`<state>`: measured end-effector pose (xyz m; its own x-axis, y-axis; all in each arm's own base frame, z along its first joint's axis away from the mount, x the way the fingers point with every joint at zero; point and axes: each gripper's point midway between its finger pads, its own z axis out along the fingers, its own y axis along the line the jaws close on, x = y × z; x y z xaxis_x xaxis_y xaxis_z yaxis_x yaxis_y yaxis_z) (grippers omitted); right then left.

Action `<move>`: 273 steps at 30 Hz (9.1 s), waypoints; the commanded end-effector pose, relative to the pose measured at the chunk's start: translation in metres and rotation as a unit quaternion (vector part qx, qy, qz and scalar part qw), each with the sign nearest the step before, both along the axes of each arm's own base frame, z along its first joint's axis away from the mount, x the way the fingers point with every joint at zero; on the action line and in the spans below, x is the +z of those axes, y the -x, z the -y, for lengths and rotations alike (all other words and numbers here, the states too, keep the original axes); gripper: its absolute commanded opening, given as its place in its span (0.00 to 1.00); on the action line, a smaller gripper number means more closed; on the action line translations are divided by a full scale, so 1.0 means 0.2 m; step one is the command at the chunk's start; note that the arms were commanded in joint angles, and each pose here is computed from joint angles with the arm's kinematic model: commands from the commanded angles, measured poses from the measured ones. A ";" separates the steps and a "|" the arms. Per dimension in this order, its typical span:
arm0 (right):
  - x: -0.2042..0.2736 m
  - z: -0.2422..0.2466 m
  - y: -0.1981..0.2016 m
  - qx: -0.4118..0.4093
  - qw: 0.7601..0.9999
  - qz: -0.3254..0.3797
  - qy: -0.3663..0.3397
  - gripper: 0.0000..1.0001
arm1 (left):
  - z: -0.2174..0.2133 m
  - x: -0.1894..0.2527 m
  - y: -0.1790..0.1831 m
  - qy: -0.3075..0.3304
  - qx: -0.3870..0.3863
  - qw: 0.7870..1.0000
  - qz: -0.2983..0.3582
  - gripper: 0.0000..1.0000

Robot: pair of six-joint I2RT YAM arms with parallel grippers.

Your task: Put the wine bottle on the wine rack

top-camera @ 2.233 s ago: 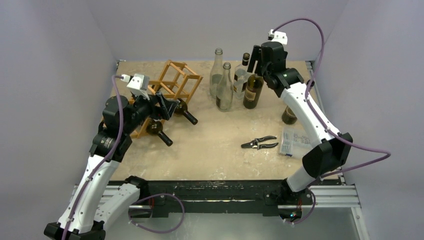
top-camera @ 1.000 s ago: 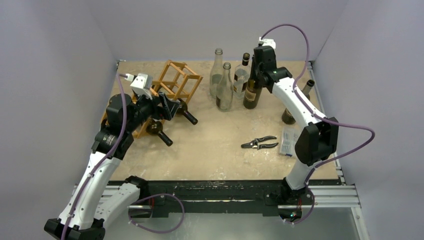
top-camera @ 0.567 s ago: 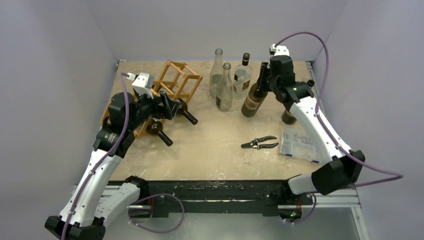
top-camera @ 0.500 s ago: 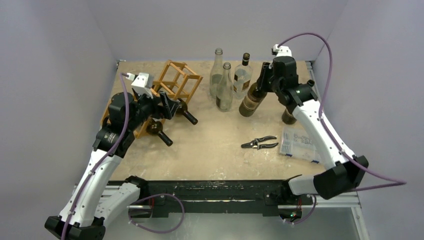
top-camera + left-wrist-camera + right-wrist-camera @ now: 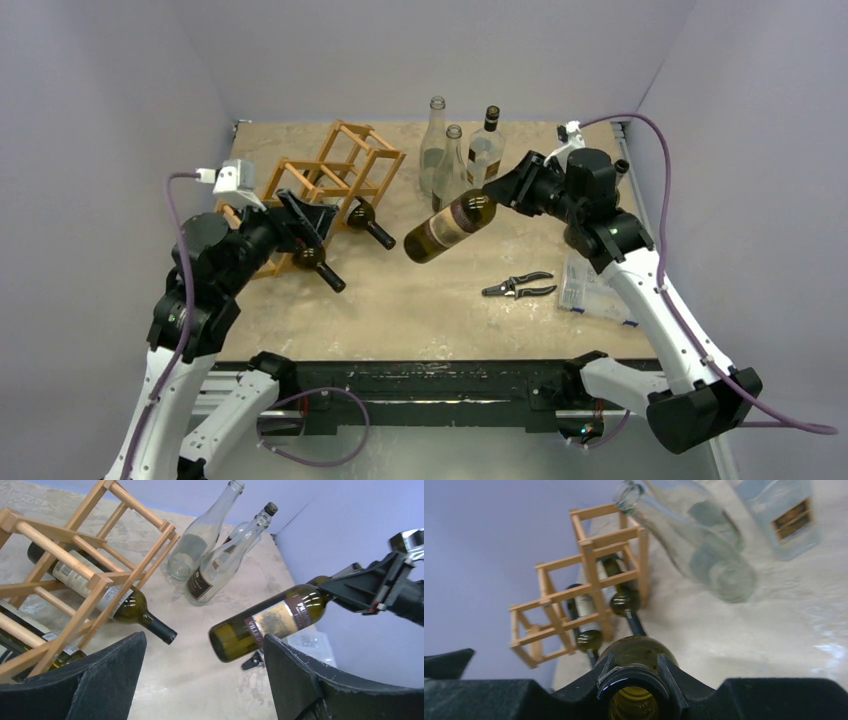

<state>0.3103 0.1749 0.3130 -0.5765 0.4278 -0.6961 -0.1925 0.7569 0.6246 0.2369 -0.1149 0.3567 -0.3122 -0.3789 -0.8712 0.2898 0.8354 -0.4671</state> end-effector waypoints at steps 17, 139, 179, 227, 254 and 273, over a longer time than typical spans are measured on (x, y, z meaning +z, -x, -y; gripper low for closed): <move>0.92 -0.34 0.10 0.064 0.831 0.133 -0.537 0.00 | -0.02 0.36 0.24 0.318 0.040 0.947 -0.028 1.00; -0.28 -0.94 0.60 0.222 0.856 0.230 0.407 0.03 | 0.30 -0.10 0.03 0.397 -0.041 0.894 -0.202 0.00; -0.60 -0.49 0.66 0.145 0.899 0.124 0.395 0.00 | -0.09 -0.21 0.23 0.078 0.084 0.975 -0.189 1.00; -0.58 -0.64 0.00 0.105 0.855 0.108 0.496 0.00 | -0.58 0.20 0.68 -0.028 0.184 0.981 0.057 1.00; -0.49 -0.82 -0.26 0.113 0.853 0.159 0.483 0.00 | -0.58 0.20 0.71 -0.024 0.179 0.982 0.059 1.00; -0.49 -0.95 -0.49 0.112 0.849 0.191 0.480 0.00 | -0.59 0.20 0.74 -0.022 0.180 0.982 0.062 1.00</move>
<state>0.3814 0.3360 0.1395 -0.3477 -0.6798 -0.6458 -0.5238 0.7121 -0.4675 0.0944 0.0005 0.3890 -0.0843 -0.4053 -0.9103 0.0137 0.9130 -0.4077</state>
